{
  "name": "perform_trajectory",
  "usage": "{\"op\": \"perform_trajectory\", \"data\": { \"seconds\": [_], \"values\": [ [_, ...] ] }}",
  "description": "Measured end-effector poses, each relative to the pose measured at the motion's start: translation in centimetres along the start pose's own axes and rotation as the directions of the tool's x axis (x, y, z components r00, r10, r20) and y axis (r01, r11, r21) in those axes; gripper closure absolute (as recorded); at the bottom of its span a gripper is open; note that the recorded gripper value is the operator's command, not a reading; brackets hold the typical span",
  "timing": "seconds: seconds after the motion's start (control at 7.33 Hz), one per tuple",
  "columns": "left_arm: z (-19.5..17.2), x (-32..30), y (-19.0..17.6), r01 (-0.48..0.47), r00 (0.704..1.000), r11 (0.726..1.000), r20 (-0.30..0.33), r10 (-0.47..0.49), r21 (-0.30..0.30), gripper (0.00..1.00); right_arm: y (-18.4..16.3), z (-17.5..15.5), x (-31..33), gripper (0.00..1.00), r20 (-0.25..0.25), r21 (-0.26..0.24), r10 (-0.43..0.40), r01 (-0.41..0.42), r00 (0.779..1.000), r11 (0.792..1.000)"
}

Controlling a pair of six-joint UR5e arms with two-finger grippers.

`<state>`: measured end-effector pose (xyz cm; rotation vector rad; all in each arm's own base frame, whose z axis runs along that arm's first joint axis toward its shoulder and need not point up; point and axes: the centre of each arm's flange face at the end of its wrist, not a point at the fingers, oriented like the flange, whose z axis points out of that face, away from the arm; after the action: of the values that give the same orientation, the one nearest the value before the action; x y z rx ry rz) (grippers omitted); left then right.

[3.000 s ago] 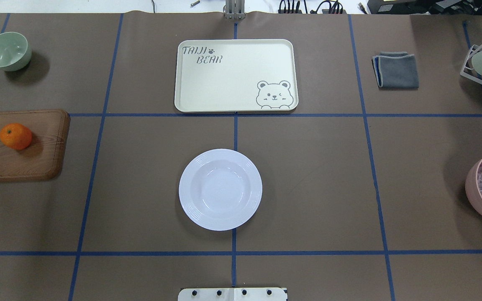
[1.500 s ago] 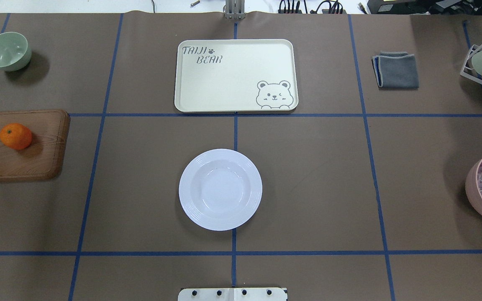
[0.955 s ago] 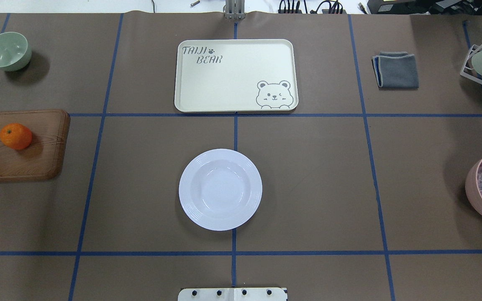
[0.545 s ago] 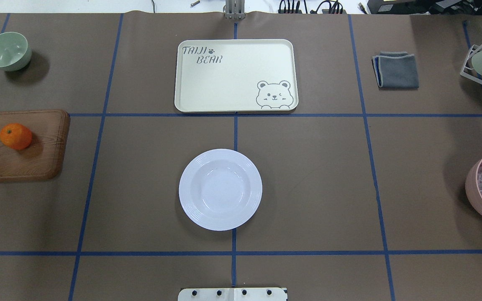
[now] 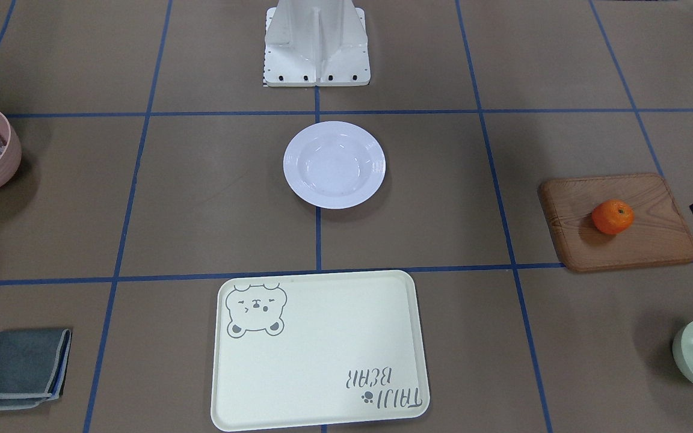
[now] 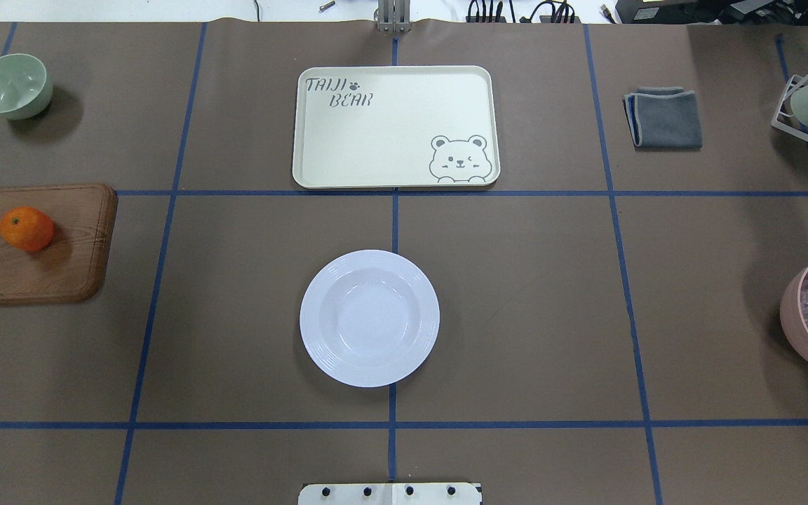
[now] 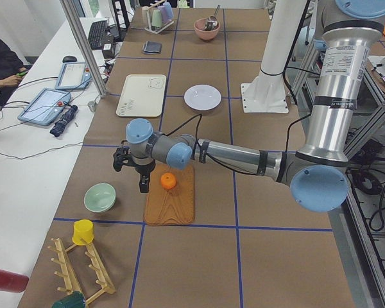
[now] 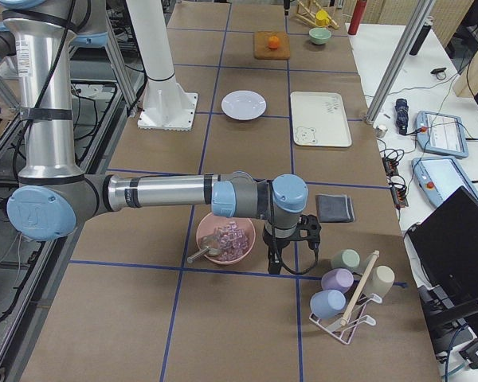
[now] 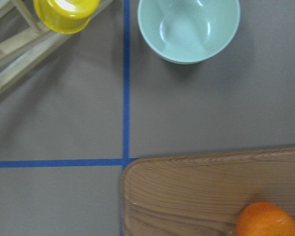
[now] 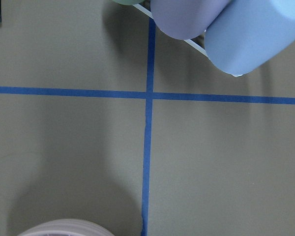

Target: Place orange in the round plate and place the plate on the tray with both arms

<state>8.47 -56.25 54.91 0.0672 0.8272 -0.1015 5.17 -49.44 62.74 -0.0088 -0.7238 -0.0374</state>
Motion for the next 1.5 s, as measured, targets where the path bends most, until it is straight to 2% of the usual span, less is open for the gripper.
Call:
{"op": "perform_trajectory", "data": {
  "seconds": [0.27, 0.68, 1.09, 1.5],
  "values": [
    [3.7, 5.0, 1.7, 0.073, 0.997, 0.997, -0.015, -0.073, -0.009, 0.02, -0.4, 0.7, -0.3, 0.00, 0.020, -0.012, -0.002, 0.003, 1.000, 1.000],
    [8.4, 7.4, 3.8, 0.074, 0.997, 0.996, 0.022, -0.073, -0.039, 0.02, -0.5, 1.0, -0.5, 0.00, 0.045, -0.016, 0.002, -0.001, 0.999, 1.000],
    [9.5, 5.5, 5.4, 0.084, 0.996, 0.995, 0.048, -0.081, -0.060, 0.02, -0.5, 1.0, -0.9, 0.00, 0.098, -0.021, 0.008, -0.006, 0.995, 1.000],
    [9.7, 4.9, 6.0, 0.098, 0.994, 0.994, 0.064, -0.094, -0.057, 0.02, -0.6, 0.8, -1.2, 0.00, 0.115, -0.018, 0.008, -0.006, 0.993, 1.000]
  ]
}}
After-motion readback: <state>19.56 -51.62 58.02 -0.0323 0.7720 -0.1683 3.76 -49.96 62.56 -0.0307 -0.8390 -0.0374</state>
